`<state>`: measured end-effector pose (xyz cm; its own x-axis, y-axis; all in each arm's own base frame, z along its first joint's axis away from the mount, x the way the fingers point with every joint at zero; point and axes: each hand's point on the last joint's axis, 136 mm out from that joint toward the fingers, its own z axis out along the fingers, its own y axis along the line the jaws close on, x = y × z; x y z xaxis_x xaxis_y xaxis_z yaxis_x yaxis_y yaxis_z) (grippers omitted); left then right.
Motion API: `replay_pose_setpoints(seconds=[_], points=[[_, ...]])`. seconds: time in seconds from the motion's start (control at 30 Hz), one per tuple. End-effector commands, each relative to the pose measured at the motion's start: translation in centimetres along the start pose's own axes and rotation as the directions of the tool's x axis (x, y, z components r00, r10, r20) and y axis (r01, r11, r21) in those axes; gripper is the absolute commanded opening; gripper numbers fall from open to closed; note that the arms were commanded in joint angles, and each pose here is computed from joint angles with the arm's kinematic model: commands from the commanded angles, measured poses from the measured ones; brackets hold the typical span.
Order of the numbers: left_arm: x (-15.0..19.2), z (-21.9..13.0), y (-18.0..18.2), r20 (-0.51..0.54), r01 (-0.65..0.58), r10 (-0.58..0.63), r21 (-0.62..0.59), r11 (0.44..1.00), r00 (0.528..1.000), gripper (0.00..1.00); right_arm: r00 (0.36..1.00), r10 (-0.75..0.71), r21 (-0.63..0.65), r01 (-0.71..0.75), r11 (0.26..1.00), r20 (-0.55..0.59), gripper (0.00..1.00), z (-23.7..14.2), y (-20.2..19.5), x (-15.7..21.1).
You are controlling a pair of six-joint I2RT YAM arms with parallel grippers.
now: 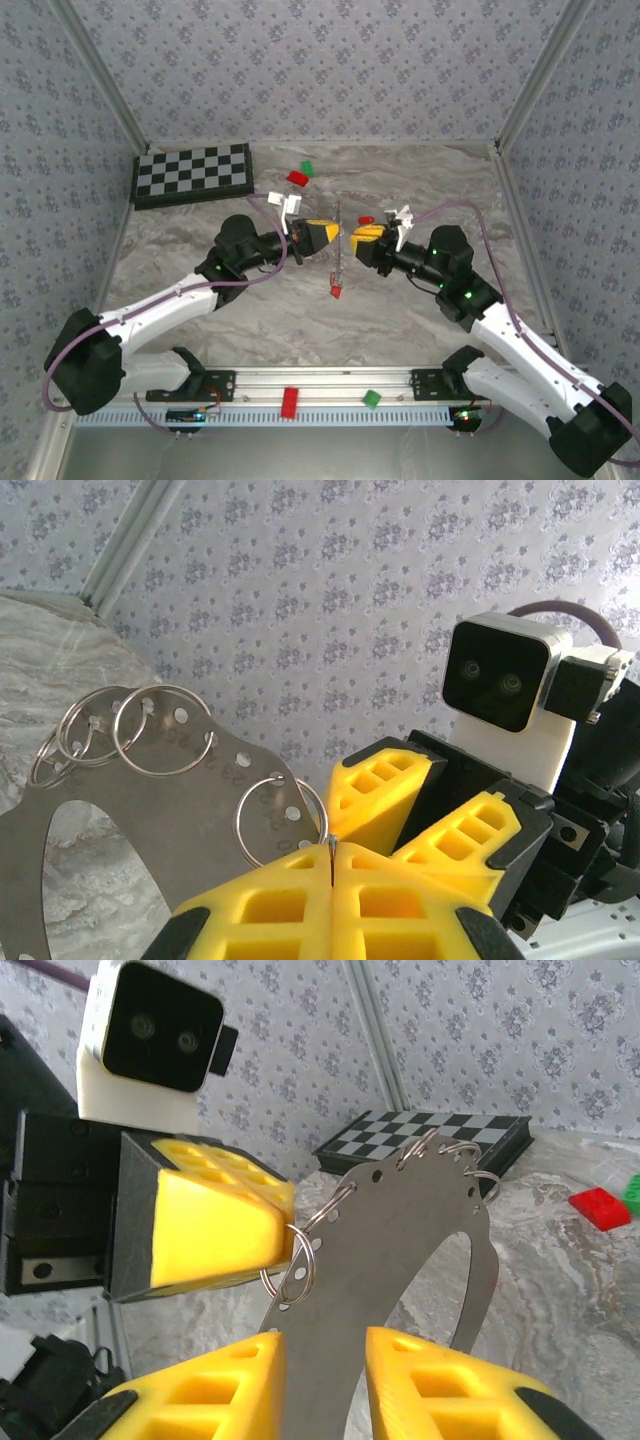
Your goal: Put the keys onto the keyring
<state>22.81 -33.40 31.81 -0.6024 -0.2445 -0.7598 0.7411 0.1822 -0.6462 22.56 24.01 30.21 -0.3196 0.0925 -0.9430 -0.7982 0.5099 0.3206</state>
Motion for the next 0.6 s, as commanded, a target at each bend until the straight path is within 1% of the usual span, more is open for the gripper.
replay_pose_setpoints(seconds=[0.0, 0.37, 0.57], points=[[-1.57, 0.22, -2.09, 0.020, -0.053, 0.052, 0.070, 0.996, 0.998, 0.00, 0.997, -0.073, 0.005, 0.073, 0.997, 0.005, 0.25, 0.04, 0.75, -1.29], [-0.90, 0.26, -1.94, -0.012, -0.051, 0.052, 0.072, 0.996, 0.999, 0.00, 0.995, -0.097, -0.003, 0.097, 0.995, 0.010, 0.25, 0.42, 1.23, -1.91], [-0.76, 0.26, -2.18, -0.020, -0.054, 0.056, 0.084, 0.995, 0.998, 0.00, 0.996, -0.085, -0.026, 0.085, 0.996, -0.016, 0.26, 1.04, 1.38, -1.63]])
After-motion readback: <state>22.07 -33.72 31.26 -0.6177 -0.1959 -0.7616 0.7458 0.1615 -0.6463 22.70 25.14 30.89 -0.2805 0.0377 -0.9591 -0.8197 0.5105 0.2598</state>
